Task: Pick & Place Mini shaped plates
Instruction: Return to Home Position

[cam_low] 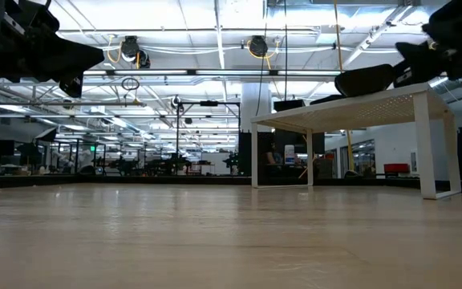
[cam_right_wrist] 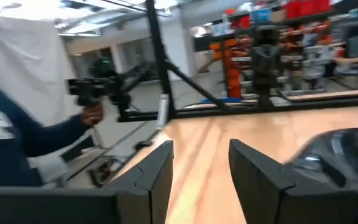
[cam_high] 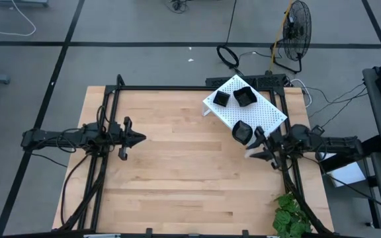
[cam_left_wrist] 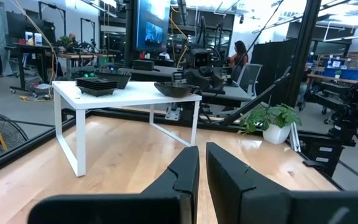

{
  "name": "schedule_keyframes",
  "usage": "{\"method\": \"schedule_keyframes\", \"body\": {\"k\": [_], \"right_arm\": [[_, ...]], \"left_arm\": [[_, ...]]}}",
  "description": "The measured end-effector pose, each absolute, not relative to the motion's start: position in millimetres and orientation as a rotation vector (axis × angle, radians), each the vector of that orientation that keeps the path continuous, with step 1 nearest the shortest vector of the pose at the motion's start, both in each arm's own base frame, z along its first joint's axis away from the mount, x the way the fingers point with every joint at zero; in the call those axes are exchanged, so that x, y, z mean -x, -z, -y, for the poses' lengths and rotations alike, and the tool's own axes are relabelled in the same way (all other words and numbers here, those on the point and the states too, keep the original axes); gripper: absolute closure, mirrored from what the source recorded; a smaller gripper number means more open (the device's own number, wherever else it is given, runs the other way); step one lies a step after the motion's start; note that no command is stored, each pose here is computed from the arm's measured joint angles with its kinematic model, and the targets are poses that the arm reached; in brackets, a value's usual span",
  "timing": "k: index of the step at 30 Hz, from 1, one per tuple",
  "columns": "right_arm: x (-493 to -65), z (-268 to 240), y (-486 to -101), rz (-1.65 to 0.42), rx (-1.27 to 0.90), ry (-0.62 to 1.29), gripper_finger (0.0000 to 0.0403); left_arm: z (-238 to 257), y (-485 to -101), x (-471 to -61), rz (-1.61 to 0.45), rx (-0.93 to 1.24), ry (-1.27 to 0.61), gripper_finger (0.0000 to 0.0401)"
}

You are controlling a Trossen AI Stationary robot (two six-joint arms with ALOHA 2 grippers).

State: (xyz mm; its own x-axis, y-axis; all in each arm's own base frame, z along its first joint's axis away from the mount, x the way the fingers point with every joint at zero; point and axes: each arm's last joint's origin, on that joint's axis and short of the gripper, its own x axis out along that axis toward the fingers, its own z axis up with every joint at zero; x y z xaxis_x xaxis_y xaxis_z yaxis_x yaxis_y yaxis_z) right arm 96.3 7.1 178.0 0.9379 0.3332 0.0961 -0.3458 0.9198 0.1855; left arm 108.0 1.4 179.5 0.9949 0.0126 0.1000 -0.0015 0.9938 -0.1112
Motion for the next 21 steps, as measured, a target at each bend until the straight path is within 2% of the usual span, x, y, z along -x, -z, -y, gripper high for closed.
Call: {"method": "schedule_keyframes", "body": {"k": [12,21], "right_arm": [[-98,-6,-178,0.07,-0.181,-0.318,0.026],[-93,-16,-191,0.161,-0.216,-0.563,0.0257]], "left_arm": [[-1,-180,-108,0.1,0.113,-0.008,0.037],[-1,-179,-108,0.094,0.108,-0.009,0.037]]}}
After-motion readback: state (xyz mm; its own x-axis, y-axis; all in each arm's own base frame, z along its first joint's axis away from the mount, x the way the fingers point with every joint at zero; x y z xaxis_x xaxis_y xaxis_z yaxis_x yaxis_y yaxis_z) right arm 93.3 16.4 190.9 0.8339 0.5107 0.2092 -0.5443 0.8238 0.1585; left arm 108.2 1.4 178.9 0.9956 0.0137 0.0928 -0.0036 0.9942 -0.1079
